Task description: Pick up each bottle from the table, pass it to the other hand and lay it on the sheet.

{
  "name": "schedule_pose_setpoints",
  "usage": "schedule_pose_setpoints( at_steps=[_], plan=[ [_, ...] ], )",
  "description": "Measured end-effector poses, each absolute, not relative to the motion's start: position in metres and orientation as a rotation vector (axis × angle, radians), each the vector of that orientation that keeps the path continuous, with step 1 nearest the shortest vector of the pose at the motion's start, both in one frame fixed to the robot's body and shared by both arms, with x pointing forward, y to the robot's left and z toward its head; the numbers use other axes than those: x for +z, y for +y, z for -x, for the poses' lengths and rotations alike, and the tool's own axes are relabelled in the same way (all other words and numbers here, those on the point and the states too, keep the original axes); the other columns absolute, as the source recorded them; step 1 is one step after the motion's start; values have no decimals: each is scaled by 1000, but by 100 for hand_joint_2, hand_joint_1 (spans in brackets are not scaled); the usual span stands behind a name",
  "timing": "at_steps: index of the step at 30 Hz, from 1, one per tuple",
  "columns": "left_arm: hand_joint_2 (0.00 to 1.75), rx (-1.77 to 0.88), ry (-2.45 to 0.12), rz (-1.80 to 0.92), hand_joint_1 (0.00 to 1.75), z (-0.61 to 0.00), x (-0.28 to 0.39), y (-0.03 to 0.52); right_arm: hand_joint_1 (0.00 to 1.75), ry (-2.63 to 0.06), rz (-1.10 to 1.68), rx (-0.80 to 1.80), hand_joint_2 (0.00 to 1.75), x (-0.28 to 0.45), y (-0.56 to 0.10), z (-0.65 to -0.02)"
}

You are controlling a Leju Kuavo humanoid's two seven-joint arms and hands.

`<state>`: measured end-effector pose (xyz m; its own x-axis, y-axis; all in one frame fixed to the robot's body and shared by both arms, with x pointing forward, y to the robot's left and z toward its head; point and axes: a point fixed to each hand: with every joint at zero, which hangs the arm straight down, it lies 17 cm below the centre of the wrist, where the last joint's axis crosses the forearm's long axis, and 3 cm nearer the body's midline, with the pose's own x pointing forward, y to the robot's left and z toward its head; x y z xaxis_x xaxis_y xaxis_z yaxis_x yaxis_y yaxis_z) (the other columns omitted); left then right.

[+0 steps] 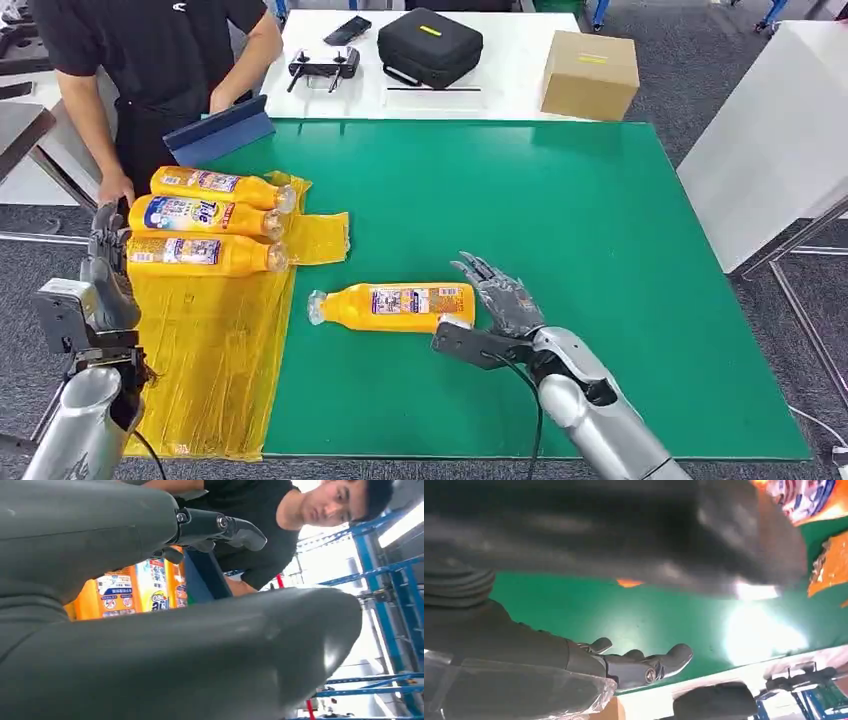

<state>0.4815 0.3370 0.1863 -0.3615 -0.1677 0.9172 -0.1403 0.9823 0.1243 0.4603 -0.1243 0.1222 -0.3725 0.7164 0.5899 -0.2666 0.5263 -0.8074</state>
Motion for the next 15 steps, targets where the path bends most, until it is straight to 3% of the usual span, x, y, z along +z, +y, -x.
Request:
schedule_pose_setpoints(
  at_steps=[15],
  plan=[
    [0,-15,-1932,-249,0,-483,186,333,0,-1579,363,1285,175,97,-86,-444]
  ],
)
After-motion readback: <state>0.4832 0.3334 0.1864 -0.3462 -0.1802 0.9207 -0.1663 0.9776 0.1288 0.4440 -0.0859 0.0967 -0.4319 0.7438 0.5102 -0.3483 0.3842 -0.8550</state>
